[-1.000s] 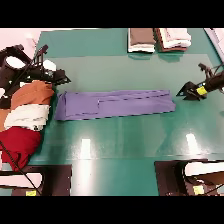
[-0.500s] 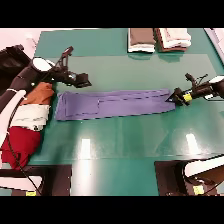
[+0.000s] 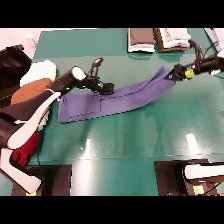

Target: Fold the shirts.

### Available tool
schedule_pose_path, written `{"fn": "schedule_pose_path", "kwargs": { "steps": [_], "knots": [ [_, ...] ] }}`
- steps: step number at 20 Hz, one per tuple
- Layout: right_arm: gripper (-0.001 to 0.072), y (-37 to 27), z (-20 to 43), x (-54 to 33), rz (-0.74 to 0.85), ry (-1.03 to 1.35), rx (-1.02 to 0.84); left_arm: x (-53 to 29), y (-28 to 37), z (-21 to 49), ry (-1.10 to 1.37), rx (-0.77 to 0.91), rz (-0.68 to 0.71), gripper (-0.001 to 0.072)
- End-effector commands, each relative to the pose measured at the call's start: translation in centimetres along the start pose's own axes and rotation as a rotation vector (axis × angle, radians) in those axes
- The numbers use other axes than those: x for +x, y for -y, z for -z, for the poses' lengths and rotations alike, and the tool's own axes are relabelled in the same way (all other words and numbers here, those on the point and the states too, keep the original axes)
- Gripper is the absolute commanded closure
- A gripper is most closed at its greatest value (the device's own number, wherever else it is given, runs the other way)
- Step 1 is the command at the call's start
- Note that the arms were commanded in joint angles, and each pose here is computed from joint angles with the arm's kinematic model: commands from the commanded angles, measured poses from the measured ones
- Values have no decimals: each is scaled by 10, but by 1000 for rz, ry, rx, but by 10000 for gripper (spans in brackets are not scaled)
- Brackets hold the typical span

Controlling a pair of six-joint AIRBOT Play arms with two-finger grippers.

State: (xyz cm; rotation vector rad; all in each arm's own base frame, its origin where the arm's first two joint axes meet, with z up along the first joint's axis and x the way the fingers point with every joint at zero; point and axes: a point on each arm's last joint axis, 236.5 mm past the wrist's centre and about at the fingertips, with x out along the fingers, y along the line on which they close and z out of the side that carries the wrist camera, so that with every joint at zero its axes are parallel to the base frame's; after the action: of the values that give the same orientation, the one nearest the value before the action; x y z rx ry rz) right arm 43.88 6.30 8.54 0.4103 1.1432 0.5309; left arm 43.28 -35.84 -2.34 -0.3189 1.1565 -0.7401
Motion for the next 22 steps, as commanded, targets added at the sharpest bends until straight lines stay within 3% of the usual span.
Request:
{"fn": "schedule_pose_path", "kwargs": {
  "steps": [1,6,15,18,22],
  "knots": [
    [696,-82,-25,-28,-28,79,-152,33,8,14,-67,13,16,682],
    [696,-166,-30,-33,-92,106,-303,36,-4,27,-117,35,-19,682],
    [696,-236,-1,-9,-182,49,-413,15,-18,15,-105,68,-64,682],
    [697,-267,9,8,-224,43,-460,-43,-23,-28,18,89,-97,682],
    [697,-324,36,61,-344,-4,-501,-183,-47,-78,224,143,-242,681]
  ]
}}
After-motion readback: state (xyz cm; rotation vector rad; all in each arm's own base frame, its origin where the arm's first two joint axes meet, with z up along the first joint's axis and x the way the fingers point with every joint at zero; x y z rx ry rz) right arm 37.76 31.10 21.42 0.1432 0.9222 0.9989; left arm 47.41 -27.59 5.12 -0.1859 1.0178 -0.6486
